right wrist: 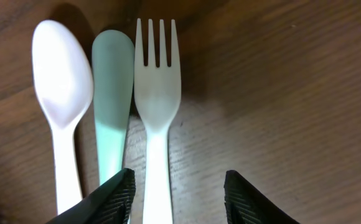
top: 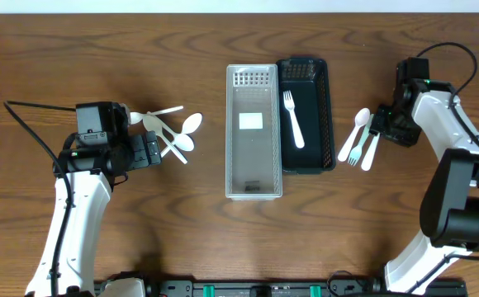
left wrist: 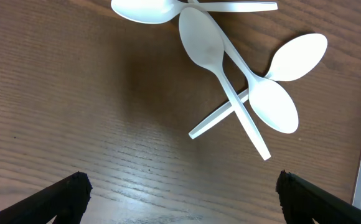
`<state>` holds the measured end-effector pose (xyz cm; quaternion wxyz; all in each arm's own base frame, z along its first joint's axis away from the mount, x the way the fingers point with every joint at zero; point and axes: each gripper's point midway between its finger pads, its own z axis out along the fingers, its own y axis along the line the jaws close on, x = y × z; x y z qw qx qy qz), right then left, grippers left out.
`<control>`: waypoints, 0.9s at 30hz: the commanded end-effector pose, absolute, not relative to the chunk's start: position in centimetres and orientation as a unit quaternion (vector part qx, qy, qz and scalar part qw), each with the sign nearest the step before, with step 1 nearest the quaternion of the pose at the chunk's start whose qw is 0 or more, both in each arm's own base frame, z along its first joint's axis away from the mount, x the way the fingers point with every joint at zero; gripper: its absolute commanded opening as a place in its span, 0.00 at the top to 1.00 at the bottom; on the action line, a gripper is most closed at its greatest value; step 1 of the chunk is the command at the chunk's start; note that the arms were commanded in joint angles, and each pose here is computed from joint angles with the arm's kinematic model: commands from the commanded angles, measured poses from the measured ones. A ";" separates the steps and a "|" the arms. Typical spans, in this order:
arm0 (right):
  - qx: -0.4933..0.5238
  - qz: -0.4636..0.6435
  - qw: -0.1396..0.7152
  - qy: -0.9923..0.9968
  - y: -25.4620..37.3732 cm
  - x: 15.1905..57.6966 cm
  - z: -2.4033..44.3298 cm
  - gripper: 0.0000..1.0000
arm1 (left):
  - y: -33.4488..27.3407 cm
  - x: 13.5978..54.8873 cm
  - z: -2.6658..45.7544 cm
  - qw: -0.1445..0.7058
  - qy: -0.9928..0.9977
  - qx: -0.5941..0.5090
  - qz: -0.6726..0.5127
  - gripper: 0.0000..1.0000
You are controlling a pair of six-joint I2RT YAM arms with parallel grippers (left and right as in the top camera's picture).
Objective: Pack container
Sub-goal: 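Grasp the next white fork with the right gripper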
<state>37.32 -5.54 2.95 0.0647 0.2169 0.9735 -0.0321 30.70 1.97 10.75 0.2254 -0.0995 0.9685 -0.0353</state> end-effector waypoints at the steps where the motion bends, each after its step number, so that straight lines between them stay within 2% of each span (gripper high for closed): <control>1: 0.219 -0.030 0.054 0.974 -5.4 37.4 1.9 0.51 | 2.3 31.1 11.2 0.231 0.968 -0.098 -0.028 0.02; 10: 0.217 -0.028 0.029 0.975 -5.0 36.7 -1.0 0.53 | 2.3 31.1 11.2 0.231 0.968 -0.098 -0.028 0.02; 14: 0.217 -0.029 0.025 0.975 -5.0 36.3 -1.4 0.66 | 2.3 31.1 11.2 0.231 0.968 -0.098 -0.028 0.02; 19: 0.216 -0.039 0.028 0.975 -5.4 36.2 -1.3 0.91 | 2.3 31.1 11.2 0.231 0.968 -0.098 -0.028 0.02; 21: 0.217 -0.042 0.034 0.975 -5.6 36.3 -0.7 0.99 | 2.3 31.1 11.2 0.231 0.968 -0.098 -0.028 0.02; 23: 0.218 -0.053 0.051 0.973 -6.0 36.4 0.8 0.99 | 2.3 31.1 11.2 0.231 0.968 -0.098 -0.028 0.02; 27: 0.209 -0.032 0.132 0.968 -5.0 37.7 7.0 0.99 | 2.3 31.1 11.2 0.231 0.968 -0.098 -0.028 0.02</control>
